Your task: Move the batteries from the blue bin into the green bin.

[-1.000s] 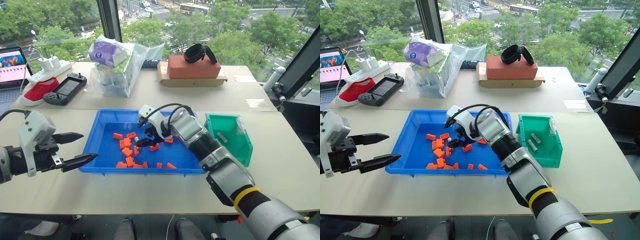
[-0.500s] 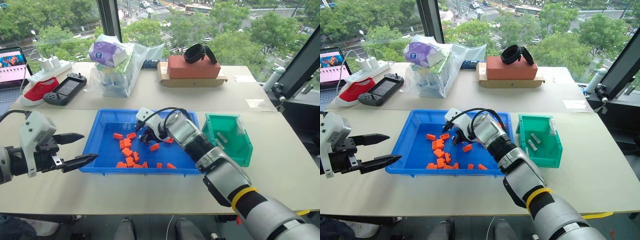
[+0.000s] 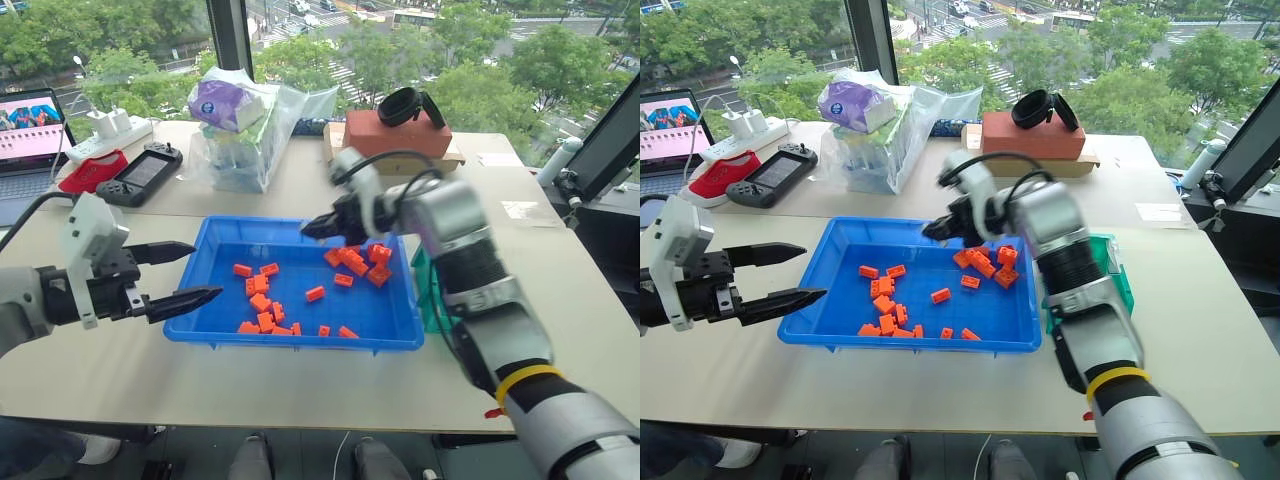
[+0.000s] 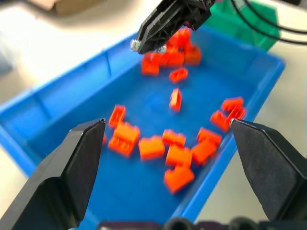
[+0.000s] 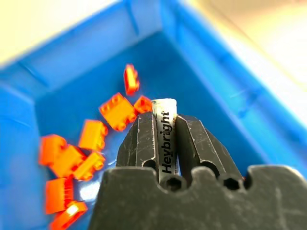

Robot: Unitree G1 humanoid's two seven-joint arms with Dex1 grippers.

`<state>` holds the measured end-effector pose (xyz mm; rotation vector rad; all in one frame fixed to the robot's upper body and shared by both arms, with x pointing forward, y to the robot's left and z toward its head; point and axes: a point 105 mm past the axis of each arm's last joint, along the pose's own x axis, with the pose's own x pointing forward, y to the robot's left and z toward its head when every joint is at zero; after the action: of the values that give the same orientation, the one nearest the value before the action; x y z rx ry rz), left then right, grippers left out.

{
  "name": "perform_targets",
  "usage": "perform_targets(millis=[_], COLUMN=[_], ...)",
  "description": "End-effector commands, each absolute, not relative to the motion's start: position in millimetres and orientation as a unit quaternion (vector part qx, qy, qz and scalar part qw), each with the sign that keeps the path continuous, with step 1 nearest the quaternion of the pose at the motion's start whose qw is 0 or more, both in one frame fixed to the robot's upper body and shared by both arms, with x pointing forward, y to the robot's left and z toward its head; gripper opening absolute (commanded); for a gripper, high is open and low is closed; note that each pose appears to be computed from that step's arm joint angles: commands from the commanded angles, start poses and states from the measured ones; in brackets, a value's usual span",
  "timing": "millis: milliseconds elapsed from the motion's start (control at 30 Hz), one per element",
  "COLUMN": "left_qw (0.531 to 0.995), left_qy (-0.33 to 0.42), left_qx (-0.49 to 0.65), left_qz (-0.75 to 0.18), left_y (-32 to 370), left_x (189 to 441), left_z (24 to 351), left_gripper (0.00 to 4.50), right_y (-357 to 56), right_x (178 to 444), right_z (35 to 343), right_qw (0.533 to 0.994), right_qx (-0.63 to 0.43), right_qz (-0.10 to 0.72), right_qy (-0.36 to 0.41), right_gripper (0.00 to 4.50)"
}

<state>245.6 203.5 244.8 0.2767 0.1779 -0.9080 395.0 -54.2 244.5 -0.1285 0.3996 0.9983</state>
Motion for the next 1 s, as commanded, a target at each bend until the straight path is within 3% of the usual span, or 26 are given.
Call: perform_targets(millis=[33, 267, 433, 567, 633, 867, 933, 1000], left_qw=[0.874, 0.858, 0.851, 0.847, 0.848, 0.870, 0.880, 0.890], left_qy=[0.099, 0.105, 0.098, 0.094, 0.089, 0.047, 0.025, 0.010], left_qx=[0.137, 0.147, 0.155, 0.166, 0.173, 0.168, 0.169, 0.182], left_qz=[-0.455, -0.482, -0.492, -0.496, -0.493, -0.460, -0.444, -0.419], left_y=[199, 192, 188, 185, 185, 186, 188, 193], left_x=[251, 267, 281, 288, 292, 305, 308, 310], left_z=[234, 226, 227, 227, 228, 241, 248, 251], left_gripper=[4.50, 4.50, 4.50, 4.50, 4.50, 4.50, 4.50, 4.50], right_y=[-116, -193, -216, -233, -235, -230, -233, -240], right_x=[399, 382, 363, 364, 363, 366, 371, 376], right_z=[282, 276, 245, 222, 213, 230, 244, 258], right_qw=[0.900, 0.921, 0.902, 0.899, 0.895, 0.907, 0.920, 0.934], right_qx=[-0.070, -0.154, -0.221, -0.251, -0.258, -0.242, -0.230, -0.212], right_qz=[0.402, 0.313, 0.294, 0.241, 0.235, 0.243, 0.247, 0.247], right_qy=[0.151, 0.176, 0.228, 0.266, 0.279, 0.244, 0.197, 0.146], right_gripper=[0.25, 0.25, 0.25, 0.25, 1.26, 3.56, 4.26, 4.47])
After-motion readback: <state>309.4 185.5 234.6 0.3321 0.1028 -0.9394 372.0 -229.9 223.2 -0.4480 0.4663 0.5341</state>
